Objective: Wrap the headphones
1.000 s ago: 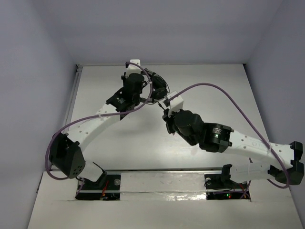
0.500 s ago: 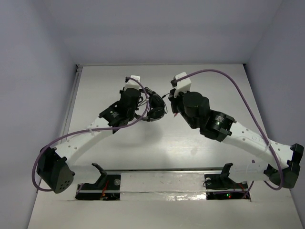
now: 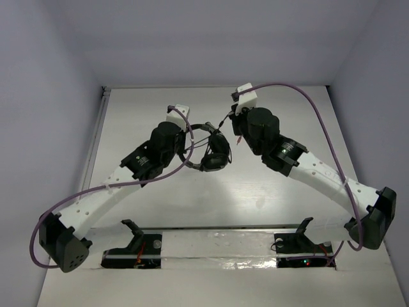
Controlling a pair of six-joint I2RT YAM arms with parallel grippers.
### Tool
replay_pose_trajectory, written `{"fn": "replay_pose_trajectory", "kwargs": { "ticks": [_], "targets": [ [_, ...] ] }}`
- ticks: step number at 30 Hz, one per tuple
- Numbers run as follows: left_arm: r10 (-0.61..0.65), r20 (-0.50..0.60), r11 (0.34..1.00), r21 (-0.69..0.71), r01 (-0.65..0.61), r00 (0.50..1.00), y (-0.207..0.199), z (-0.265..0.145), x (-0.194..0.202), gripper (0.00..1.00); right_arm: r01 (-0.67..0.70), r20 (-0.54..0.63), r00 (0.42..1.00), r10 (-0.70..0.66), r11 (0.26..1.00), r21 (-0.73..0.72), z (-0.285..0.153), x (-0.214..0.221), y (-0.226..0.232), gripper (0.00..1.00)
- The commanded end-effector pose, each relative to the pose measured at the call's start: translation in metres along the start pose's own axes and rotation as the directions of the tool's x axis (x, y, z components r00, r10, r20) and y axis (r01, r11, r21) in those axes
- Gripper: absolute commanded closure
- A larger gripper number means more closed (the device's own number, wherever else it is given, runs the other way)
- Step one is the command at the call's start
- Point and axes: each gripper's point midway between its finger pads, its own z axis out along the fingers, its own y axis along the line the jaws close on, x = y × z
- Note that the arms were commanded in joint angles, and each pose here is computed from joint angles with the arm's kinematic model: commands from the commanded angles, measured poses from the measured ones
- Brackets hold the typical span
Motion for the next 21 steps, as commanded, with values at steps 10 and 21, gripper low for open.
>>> {"fn": "replay_pose_trajectory", "kwargs": {
  "ticks": [10,21],
  "targets": [
    [-0.113,0.161,0.959,0.276,0.065,0.981,-0.029,-0.061,-0.055,1.00,-0.065,0.095,0.993,0.064,0.998,0.000,0.029,0.000,-0.008,1.00],
    [-0.238,0.248,0.924,0.356,0.140,0.939,-0.040,-0.067,-0.100,1.00,-0.213,0.065,0.972,0.226,0.964,-0.162,0.013,0.037,0.022,1.00]
  ]
}}
